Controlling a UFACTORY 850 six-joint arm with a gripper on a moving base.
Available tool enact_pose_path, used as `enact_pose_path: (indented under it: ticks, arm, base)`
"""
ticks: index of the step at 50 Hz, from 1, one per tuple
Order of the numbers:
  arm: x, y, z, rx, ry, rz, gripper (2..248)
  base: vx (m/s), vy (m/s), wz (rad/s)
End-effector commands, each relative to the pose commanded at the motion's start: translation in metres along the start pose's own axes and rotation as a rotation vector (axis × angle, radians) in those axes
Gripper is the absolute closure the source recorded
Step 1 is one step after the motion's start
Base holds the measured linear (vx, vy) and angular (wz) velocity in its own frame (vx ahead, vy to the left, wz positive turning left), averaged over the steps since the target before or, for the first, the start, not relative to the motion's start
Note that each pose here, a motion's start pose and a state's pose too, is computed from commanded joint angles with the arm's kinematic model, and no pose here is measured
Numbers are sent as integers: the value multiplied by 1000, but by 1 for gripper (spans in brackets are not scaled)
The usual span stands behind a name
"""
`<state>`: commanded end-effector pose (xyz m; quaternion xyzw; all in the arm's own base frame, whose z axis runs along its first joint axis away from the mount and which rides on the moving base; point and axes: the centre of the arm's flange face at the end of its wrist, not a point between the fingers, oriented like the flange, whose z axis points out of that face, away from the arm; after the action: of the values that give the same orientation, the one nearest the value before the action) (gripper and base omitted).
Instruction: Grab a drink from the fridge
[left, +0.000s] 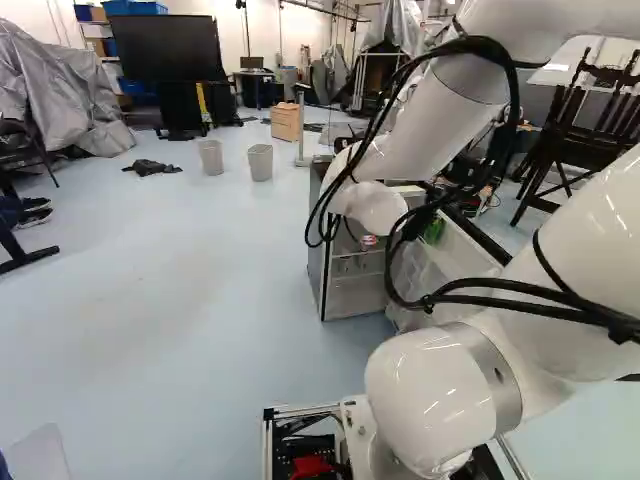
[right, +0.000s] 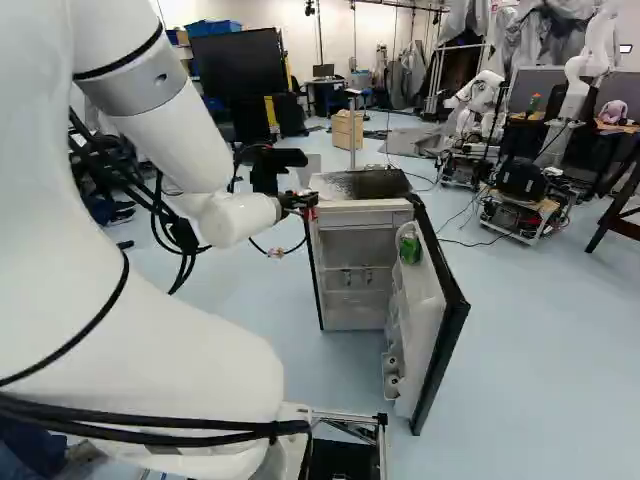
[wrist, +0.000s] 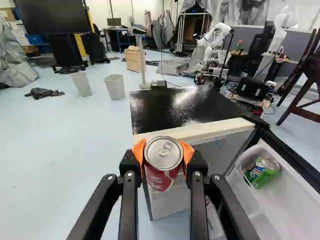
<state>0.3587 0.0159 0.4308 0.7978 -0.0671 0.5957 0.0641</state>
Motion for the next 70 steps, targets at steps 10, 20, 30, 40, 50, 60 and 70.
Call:
enact_pose_path:
  ticks: [10,20,30,40,50,60,70]
  arm:
    - [13,0,6,-5,23,9,152]
    - [25,0,13,-8,30,18,152]
    - [33,1,24,-9,3,26,152]
    - [34,1,37,-10,-43,30,152]
    - [36,2,51,-11,-74,30,152]
    - [40,2,65,-13,-79,24,152]
    - [45,4,79,-16,-77,17,152]
  base:
    - [0,0,0]
    - [0,0,0]
    - [0,0,0]
    - [0,0,0]
    - [0,0,0]
    - [0,0,0]
    - [0,0,0]
